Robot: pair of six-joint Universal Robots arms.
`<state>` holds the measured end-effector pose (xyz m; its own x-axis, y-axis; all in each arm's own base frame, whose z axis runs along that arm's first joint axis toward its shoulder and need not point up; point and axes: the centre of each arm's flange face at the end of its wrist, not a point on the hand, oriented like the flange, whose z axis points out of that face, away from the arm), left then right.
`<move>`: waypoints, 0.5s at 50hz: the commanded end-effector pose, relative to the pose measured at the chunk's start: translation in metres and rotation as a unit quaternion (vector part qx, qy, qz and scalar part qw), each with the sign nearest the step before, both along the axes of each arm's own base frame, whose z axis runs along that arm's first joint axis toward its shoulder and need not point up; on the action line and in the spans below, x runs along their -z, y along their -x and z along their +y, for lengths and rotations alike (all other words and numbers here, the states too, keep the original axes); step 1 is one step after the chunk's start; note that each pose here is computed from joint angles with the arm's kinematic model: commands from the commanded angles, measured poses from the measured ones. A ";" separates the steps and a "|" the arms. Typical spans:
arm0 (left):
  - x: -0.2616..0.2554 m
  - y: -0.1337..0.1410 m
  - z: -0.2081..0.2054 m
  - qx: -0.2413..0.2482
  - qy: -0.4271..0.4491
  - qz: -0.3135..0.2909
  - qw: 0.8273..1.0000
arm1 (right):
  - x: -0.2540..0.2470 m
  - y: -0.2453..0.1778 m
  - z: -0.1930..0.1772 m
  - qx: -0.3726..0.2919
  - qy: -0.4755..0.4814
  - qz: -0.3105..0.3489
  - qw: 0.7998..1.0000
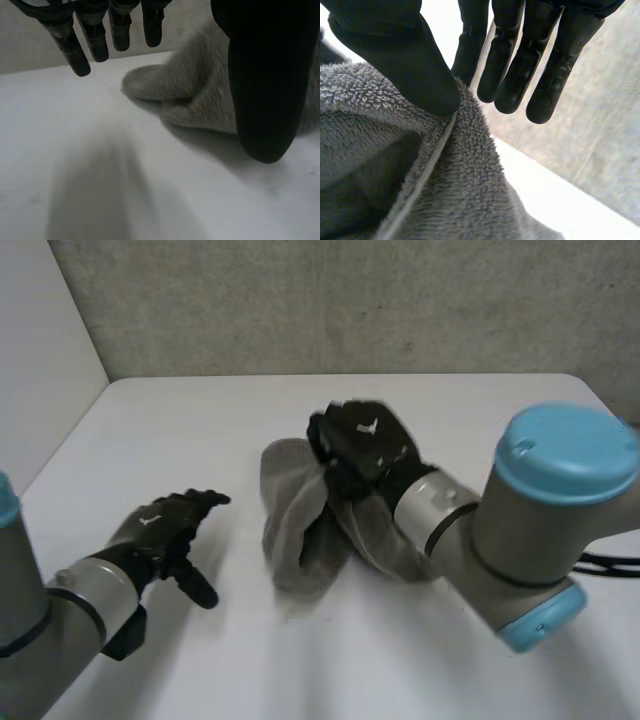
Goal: Fold the towel.
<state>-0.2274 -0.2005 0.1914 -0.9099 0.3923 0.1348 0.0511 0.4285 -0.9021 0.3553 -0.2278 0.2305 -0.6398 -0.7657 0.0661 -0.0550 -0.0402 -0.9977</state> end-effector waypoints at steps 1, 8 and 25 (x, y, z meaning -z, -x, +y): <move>0.022 0.022 -0.007 0.000 -0.057 0.061 0.996 | -0.023 0.012 -0.012 0.022 0.023 -0.017 0.999; 0.034 0.044 -0.014 0.006 -0.080 0.100 0.992 | -0.027 0.018 -0.014 0.031 0.025 -0.018 0.999; 0.040 0.090 -0.023 0.019 -0.139 0.228 0.964 | -0.030 0.027 -0.023 0.056 0.031 -0.020 0.998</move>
